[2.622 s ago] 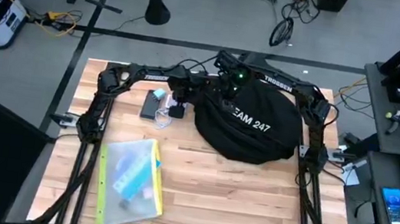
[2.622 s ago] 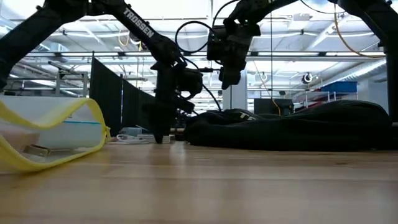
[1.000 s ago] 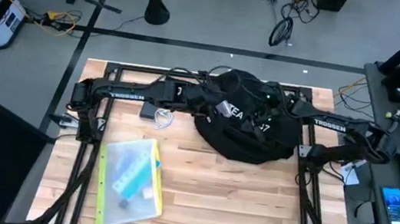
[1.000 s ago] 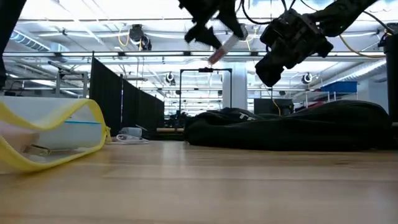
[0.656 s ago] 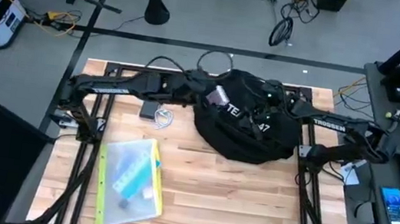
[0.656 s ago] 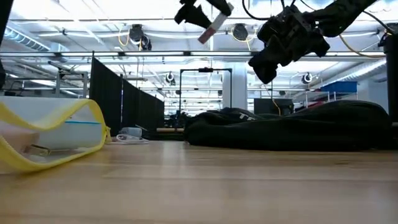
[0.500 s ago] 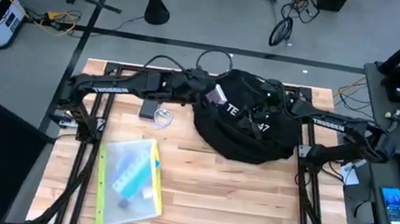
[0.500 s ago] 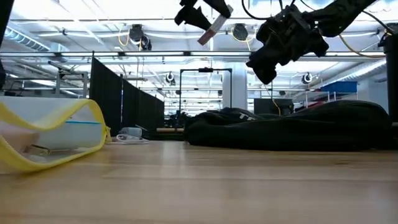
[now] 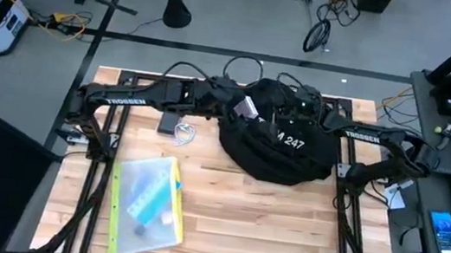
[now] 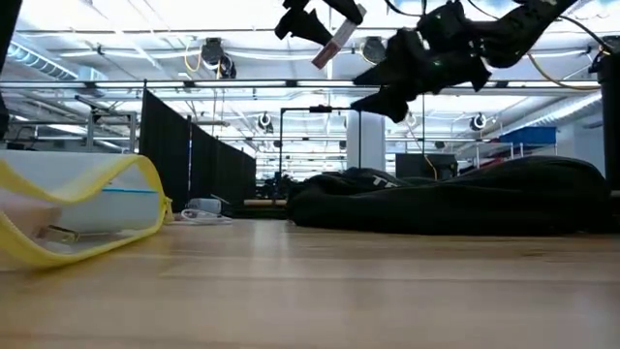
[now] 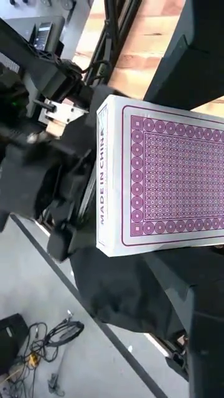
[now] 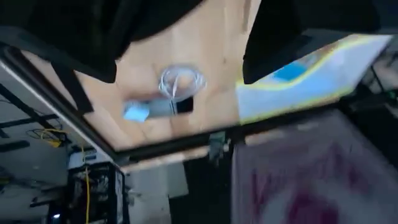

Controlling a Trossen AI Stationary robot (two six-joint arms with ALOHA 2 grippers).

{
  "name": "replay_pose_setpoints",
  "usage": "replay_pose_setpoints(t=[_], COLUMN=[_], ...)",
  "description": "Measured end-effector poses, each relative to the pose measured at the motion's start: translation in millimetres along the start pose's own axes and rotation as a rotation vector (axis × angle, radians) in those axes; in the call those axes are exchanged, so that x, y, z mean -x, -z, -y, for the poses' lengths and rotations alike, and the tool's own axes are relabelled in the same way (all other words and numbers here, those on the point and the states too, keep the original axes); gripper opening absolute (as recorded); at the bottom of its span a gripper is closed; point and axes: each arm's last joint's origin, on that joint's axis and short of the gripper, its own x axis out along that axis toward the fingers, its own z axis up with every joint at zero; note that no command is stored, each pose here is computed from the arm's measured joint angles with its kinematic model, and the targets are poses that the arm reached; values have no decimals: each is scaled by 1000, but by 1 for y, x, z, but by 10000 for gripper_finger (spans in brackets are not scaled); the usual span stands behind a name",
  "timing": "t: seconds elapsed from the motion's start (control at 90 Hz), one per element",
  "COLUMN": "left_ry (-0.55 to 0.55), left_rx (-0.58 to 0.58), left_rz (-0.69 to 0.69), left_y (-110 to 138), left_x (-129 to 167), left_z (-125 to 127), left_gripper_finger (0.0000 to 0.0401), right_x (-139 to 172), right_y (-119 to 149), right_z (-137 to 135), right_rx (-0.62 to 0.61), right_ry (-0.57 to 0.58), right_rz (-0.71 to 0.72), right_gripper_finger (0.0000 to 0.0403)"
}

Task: Unpack backpack
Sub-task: Put the game card into the green zip bag

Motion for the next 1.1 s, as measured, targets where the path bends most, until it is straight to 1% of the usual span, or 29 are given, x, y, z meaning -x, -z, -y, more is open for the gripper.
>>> replay_pose_setpoints(t=[0.144,0.178,0.256,0.333,0.433,0.511,0.6,0.711,0.789,0.9,1.011,1.1], left_ry=[-3,-5,2,13,5,-36,-77,-89,-92,-118,-171,-179], left_rx=[25,31,34,40,28,9,8,13,14,21,24,31], left_rz=[4,4,6,8,6,4,8,15,17,44,72,83], left_y=[-1,-2,-3,-5,-5,-5,-6,-7,-7,-9,-11,-12], left_x=[-1,-1,0,0,-2,-3,-5,-5,-5,-8,-9,-9], left_z=[-4,-5,-7,-10,-14,-19,-26,-30,-30,-31,-32,-34], left_gripper_finger=[284,284,284,284,284,284,284,284,284,284,284,284], right_x=[-9,-11,-13,-15,-15,-15,-12,-9,-10,-14,-18,-19], right_y=[-24,-29,-36,-39,-36,-32,-32,-33,-34,-35,-40,-44], right_z=[-8,-11,-16,-19,-18,-19,-15,-7,-7,-11,-18,-20], right_rx=[41,58,81,94,67,33,-33,-119,-130,-116,-83,-105], right_ry=[-135,-176,-233,-245,-242,-257,-245,-177,-126,-31,-12,35], right_rz=[38,41,43,42,7,-30,-50,-48,-30,4,64,111], right_gripper_finger=[336,336,336,336,336,336,336,336,336,336,336,336])
